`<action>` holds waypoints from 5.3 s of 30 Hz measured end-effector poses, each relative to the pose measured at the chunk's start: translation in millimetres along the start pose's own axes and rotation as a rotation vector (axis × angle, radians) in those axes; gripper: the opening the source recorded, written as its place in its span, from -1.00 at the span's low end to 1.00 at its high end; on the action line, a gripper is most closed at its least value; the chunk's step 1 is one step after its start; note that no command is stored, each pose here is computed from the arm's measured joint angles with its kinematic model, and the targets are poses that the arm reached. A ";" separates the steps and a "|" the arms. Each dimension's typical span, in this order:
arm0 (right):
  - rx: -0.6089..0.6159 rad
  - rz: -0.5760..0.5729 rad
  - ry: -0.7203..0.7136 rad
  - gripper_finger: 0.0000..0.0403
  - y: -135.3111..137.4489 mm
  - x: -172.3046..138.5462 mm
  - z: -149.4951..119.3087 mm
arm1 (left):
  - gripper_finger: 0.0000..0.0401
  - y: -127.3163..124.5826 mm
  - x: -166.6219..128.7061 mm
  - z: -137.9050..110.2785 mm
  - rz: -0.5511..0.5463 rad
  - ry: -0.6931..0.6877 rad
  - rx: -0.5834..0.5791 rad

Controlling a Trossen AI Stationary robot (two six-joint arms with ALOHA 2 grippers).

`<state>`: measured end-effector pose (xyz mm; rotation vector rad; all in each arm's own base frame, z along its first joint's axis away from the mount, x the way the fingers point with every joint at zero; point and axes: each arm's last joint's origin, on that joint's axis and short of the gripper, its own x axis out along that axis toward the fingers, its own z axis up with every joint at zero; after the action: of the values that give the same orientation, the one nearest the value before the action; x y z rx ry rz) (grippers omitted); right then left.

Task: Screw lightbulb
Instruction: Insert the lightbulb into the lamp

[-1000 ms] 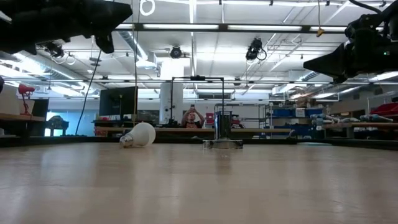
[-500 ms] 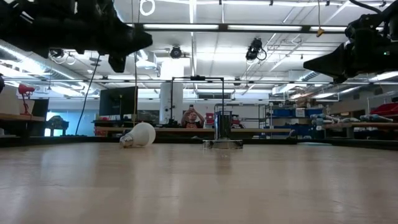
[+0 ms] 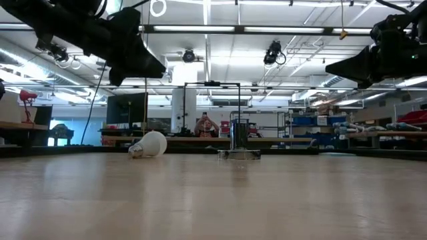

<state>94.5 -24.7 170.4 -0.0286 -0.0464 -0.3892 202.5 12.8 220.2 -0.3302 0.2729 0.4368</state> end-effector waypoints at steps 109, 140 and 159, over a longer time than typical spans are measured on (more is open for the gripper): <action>0.005 -0.001 -0.022 -0.85 -0.1 -0.1 2.3 | 0.25 2.8 94.3 -40.7 0.618 0.523 -0.064; 0.004 0.000 -0.021 -0.85 0.0 0.0 2.1 | 0.25 -7.2 87.9 -34.7 0.655 0.607 -0.131; 0.005 -0.001 -0.027 -0.85 -0.1 0.0 2.7 | 0.21 2.0 108.4 -74.2 0.661 0.619 -0.052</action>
<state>94.3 -24.6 173.1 -0.0286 -0.0739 -0.3892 282.3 27.0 116.7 -0.4191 0.9906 0.9907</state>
